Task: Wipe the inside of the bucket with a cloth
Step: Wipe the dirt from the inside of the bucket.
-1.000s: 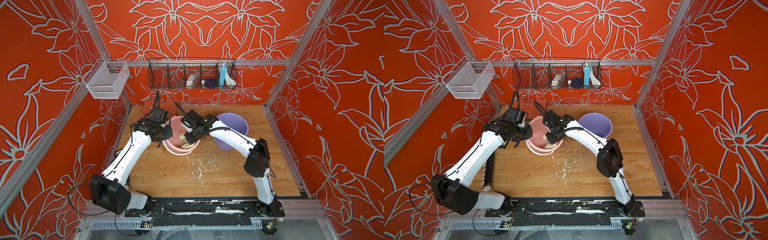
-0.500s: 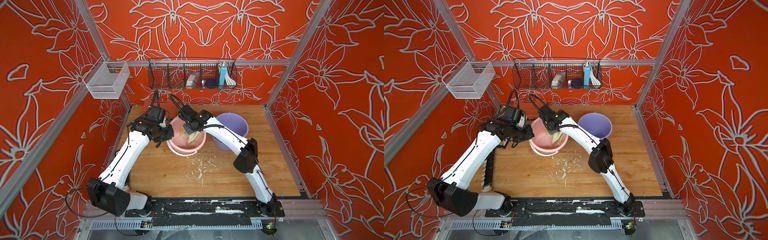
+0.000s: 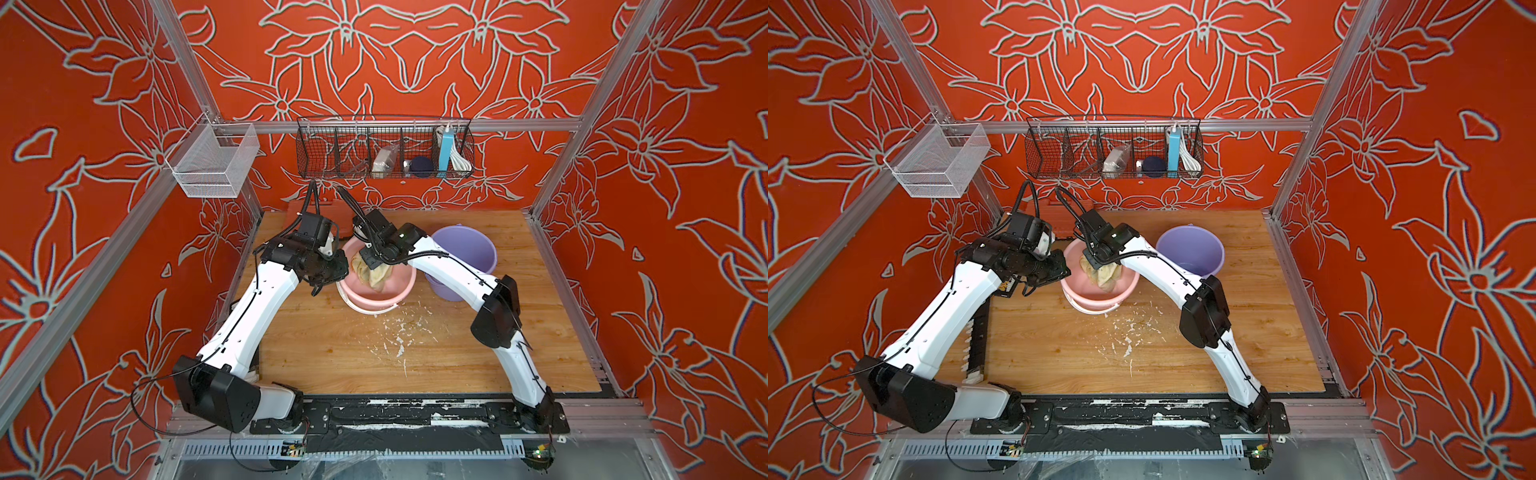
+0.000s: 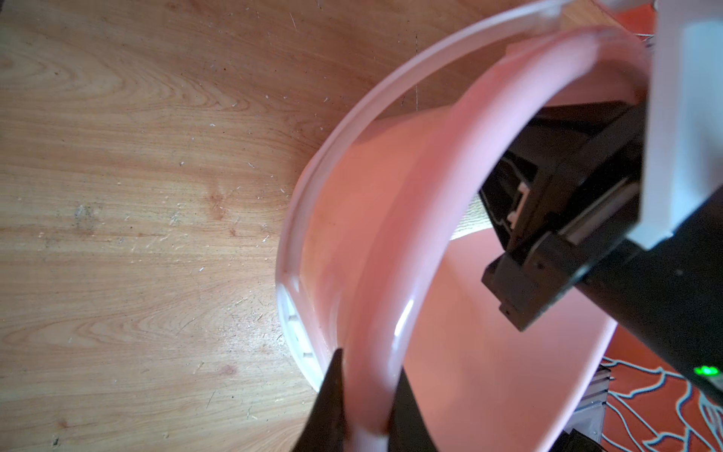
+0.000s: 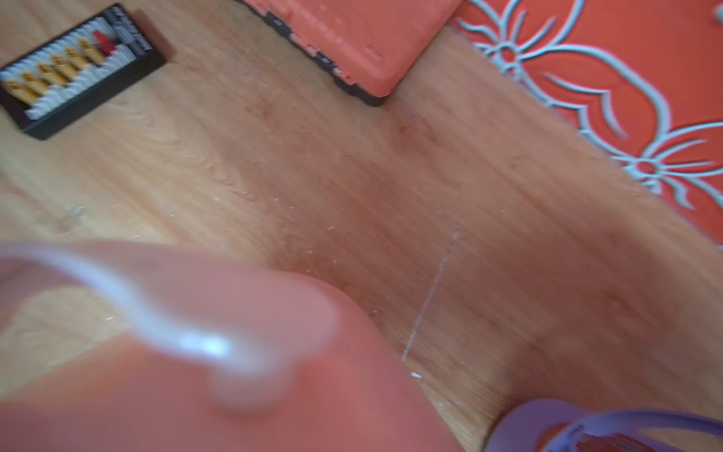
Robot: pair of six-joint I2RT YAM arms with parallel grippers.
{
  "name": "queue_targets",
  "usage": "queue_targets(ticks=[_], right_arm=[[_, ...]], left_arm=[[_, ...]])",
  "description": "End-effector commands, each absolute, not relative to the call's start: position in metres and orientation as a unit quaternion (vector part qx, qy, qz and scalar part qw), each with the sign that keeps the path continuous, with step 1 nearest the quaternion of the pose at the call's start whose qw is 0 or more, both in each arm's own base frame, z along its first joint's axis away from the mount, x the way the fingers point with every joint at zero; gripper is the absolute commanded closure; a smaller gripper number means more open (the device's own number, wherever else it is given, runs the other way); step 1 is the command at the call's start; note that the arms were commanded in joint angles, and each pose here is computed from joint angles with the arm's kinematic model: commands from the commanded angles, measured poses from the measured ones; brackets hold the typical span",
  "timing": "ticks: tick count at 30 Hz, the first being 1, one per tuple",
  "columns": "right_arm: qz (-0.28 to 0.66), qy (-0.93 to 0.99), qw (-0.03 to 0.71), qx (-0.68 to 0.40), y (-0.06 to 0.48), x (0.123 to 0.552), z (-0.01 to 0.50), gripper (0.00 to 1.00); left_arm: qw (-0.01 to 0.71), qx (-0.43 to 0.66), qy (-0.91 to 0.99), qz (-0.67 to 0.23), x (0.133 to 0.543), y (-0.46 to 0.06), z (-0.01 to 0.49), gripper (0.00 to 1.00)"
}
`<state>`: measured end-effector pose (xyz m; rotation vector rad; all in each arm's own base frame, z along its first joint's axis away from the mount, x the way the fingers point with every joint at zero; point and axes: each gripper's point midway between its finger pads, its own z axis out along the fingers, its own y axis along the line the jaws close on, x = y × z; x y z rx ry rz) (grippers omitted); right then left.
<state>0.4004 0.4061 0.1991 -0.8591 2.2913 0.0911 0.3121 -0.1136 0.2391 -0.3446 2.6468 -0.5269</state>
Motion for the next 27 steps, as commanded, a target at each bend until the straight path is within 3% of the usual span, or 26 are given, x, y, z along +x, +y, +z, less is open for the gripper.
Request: queue_targets(ticks=[1,8,15,18,23,27], right_arm=[[-0.036,0.866,0.415,-0.275,0.364,0.423,0.249,1.0],[-0.1,0.869,0.402,-0.272,0.33,0.416,0.258,1.0],[-0.083,0.909,0.263,-0.313,0.32,0.371,0.204,1.0],[-0.038,0.917,0.214,-0.336,0.328,0.345,0.185,1.0],[0.147,0.905,0.111,-0.384,0.374,0.284,0.165,1.0],[0.209,0.892,0.132,-0.378,0.392,0.279,0.178,1.0]], left_arm=[[0.203,-0.134,0.957,-0.156,0.302,-0.101,0.235,1.0],[0.253,-0.159,0.951,-0.075,0.312,-0.069,0.242,1.0],[0.291,-0.166,0.94,-0.058,0.322,-0.06,0.258,1.0],[0.292,-0.165,0.94,-0.062,0.326,-0.063,0.261,1.0],[0.296,-0.161,0.939,-0.069,0.331,-0.066,0.263,1.0],[0.291,-0.158,0.941,-0.074,0.33,-0.068,0.262,1.0]])
